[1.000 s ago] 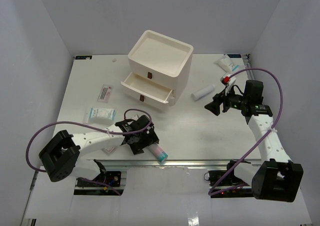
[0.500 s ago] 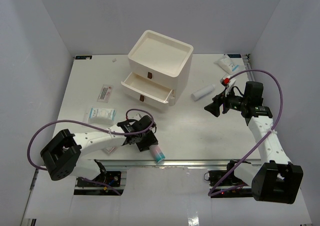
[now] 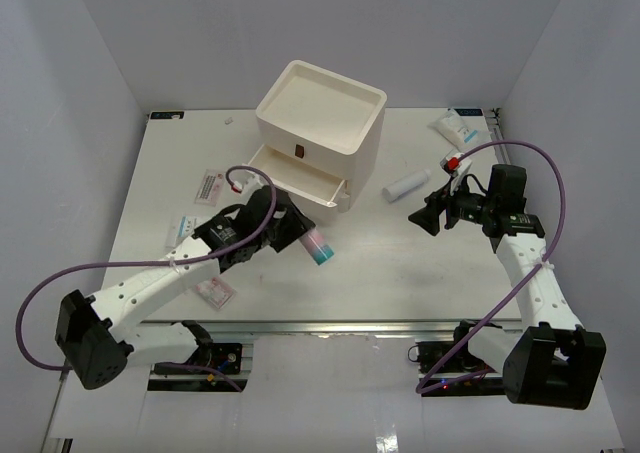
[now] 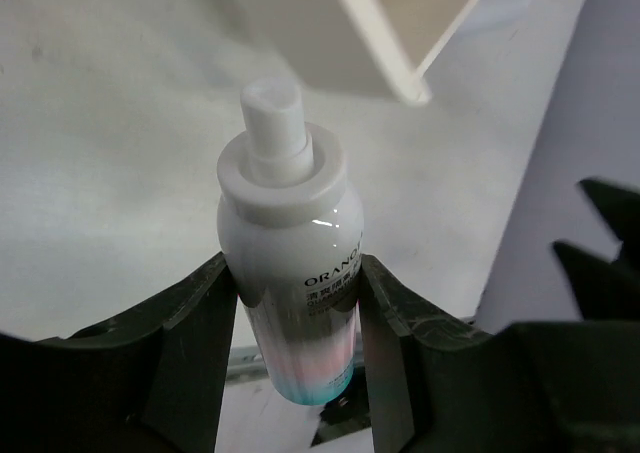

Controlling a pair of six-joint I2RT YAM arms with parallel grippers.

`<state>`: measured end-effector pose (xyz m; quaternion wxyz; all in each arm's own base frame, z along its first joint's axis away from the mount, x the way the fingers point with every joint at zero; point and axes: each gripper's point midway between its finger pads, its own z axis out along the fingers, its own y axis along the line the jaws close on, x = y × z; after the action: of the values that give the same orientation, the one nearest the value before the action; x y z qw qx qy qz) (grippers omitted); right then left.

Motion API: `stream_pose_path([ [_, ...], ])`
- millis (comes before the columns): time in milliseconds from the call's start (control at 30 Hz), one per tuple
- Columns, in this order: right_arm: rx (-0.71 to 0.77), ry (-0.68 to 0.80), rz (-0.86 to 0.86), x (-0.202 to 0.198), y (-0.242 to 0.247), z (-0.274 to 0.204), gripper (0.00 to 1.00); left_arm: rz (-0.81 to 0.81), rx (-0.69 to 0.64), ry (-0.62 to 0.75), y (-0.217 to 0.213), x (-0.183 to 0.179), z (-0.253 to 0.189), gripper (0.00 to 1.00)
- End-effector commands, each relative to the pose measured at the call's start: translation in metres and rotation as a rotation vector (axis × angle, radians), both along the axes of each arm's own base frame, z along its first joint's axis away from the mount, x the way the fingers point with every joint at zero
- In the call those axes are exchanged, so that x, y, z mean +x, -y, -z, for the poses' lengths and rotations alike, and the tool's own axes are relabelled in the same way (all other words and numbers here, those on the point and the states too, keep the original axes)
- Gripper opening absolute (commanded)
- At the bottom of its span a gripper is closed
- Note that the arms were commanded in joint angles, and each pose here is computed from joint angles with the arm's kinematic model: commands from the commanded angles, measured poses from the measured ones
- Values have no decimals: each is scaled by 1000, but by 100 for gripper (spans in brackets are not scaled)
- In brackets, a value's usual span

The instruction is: Organize the makeup

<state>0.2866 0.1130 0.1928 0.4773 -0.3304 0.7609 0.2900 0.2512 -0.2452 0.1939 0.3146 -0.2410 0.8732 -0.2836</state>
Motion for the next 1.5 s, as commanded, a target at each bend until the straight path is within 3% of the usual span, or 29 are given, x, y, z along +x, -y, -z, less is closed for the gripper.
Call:
stream_pose_path([
  [0, 9, 45, -7, 1, 0, -10, 78, -88, -109, 90, -18, 55, -45, 0],
  [200, 6, 47, -1, 2, 2, -9, 78, -180, -213, 88, -22, 112, -66, 1],
  [367, 5, 49, -2, 2, 2, -9, 78, -237, -239, 43, -21, 143, -57, 11],
  [600, 1, 49, 1, 2, 3, -8, 78, -256, -267, -22, -18, 159, -35, 57],
  [833, 1, 41, -1, 2, 2, -6, 78, -244, -264, 22, -23, 157, -49, 98],
  [1133, 0, 19, 4, 4, 3, 1, 78, -187, -251, 115, -34, 136, -76, 98],
  [1333, 38, -78, 5, 6, 0, 16, 80, 18, -35, 381, -60, 98, -93, 98],
  [1367, 43, -102, 9, 8, 0, 20, 80, 52, -55, 397, -59, 87, -94, 98],
  [1467, 36, -190, 66, 28, 0, 29, 80, 229, 73, 570, -70, 46, -89, 98],
])
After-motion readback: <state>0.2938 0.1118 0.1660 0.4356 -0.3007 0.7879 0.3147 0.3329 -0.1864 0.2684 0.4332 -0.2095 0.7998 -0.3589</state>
